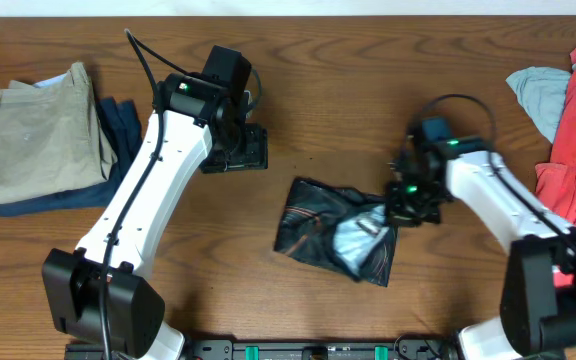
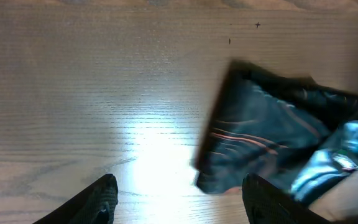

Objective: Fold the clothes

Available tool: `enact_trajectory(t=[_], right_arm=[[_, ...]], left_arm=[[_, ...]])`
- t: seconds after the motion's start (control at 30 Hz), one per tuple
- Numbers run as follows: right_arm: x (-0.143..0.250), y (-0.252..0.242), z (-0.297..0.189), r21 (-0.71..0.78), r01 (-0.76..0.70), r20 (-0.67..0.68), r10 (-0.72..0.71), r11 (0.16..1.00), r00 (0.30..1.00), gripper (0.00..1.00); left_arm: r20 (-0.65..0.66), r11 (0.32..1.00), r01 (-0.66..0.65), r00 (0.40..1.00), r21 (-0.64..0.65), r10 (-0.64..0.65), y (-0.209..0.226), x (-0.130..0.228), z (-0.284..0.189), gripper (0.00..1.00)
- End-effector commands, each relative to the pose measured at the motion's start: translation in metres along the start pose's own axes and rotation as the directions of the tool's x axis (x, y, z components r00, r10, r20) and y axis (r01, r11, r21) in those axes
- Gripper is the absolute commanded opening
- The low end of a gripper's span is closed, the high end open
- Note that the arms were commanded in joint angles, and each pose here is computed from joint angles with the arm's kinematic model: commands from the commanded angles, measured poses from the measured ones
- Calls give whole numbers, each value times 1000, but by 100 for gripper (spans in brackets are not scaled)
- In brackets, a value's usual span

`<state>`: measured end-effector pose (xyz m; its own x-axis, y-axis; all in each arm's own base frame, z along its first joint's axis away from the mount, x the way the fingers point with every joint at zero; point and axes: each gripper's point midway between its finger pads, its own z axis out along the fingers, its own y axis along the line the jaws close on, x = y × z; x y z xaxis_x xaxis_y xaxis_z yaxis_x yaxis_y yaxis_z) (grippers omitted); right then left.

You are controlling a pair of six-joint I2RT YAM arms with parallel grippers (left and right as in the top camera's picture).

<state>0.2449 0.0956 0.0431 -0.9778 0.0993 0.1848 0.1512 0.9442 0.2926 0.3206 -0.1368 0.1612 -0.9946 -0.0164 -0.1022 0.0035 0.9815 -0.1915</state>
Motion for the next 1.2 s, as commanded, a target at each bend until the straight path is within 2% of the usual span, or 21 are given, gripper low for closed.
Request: enact_trajectory(t=[0.0,0.13,0.23,0.37,0.5,0.63,0.73,0.83,0.93,1.17], right_arm=[[-6,-37,-10,164,-10,50,1,986,999,1],[4,-47,2,193,-14,20,11,981,1000,2],[11,-56,11,222,-17,7,16,975,1000,14],[14,-83,9,354,-92,36,85,931,996,22],[12,-82,-1,355,-111,49,100,928,994,27],[2,-69,-24,316,-117,115,85,941,990,29],[-5,-49,-45,236,-99,177,57,967,982,29],[-4,-8,-52,66,41,197,-53,997,979,29],[7,28,-49,-63,185,172,-172,981,970,27],[33,46,-15,-47,268,59,-265,962,963,27]], left_arm=[[-12,1000,-13,1000,-17,13,4,2,4,66],[-13,1000,-13,1000,-17,13,4,2,4,66],[-14,1000,-13,1000,-17,13,4,2,4,66],[-14,1000,-14,1000,-17,14,3,2,4,66],[-14,1000,-14,1000,-17,14,3,2,4,71],[-19,1000,-15,1000,-11,15,2,4,5,77],[-30,1000,-14,999,-15,14,4,6,8,80],[-40,1000,-13,999,-19,12,5,9,12,81],[-48,1000,-12,999,-21,11,7,11,17,81],[-64,1000,-9,998,-27,8,9,16,23,81]])
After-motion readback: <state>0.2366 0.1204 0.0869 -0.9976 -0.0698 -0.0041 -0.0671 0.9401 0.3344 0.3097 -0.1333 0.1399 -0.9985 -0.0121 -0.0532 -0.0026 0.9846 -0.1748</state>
